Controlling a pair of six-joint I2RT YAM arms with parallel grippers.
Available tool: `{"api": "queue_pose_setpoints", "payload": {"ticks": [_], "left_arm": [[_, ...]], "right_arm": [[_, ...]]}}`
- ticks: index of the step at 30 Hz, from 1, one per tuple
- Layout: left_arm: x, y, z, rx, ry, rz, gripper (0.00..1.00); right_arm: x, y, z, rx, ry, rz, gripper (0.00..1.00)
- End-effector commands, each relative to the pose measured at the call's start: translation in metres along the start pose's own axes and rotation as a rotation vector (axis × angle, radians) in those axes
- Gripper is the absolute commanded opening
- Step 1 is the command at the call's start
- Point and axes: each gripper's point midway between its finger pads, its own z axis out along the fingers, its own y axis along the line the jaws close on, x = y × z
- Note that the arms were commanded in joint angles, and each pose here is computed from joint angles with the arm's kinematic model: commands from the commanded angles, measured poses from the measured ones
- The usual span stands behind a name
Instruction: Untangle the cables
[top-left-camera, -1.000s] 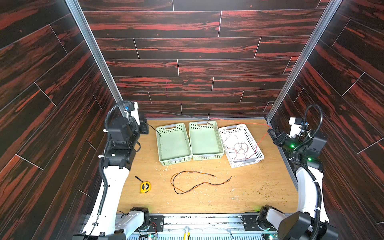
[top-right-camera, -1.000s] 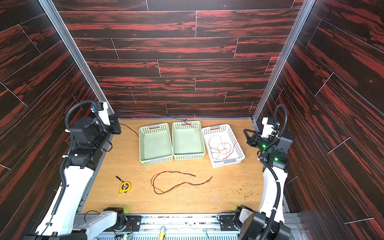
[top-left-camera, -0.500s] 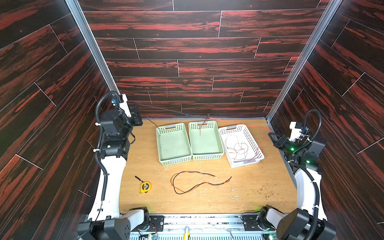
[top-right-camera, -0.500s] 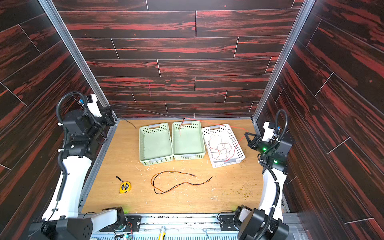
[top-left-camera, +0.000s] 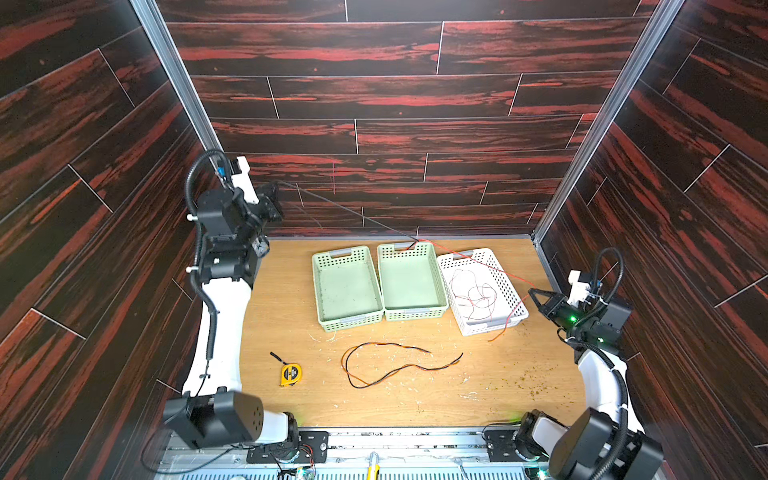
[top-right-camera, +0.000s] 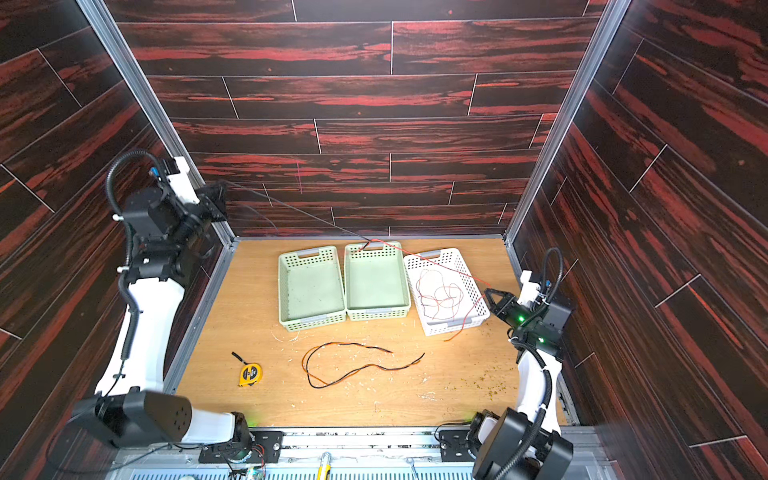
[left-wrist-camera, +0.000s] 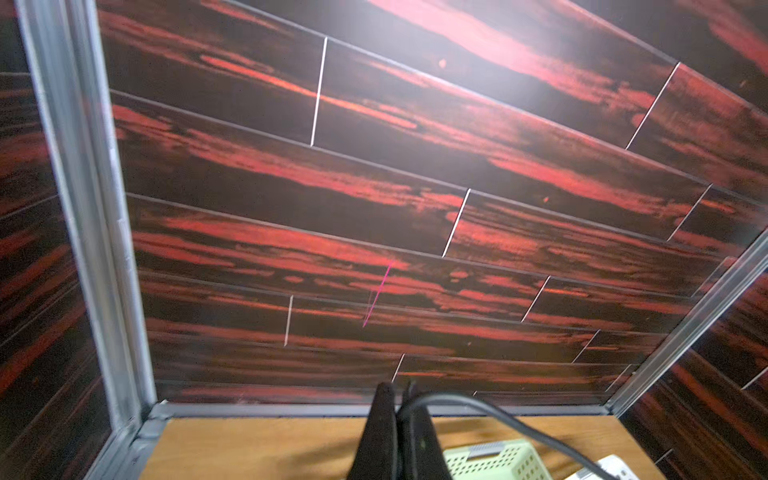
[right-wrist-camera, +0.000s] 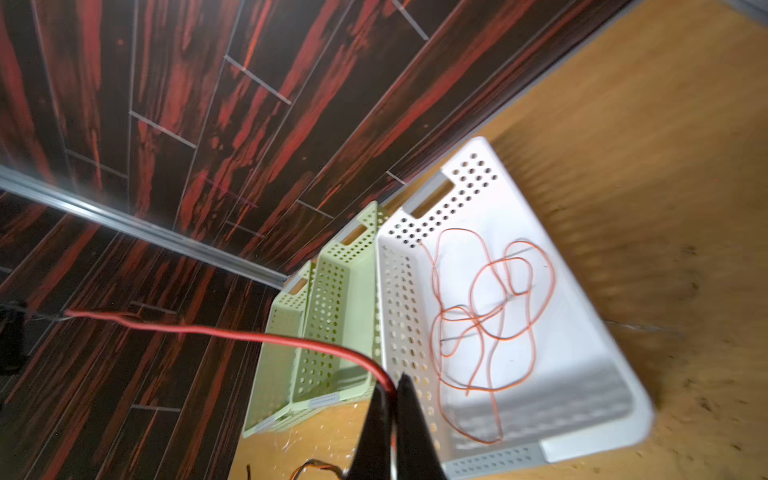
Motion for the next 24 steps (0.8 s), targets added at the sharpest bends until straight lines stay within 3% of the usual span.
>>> {"api": "queue_pose_setpoints", "payload": {"ticks": [1,24], "left_arm": [[-0.043,0.001,-0.008,-0.010,-0.112,-0.001,0.00],[-0.070,0.030,0.000,-0.047,-0.159,-0.019,0.00]], "right_arm": [[-0.006,-0.022,-0.001,0.052,-0.043,0.040,0.00],[0.028,-0.116,-0.002,0.250,-0.016,0.213,0.00]]}}
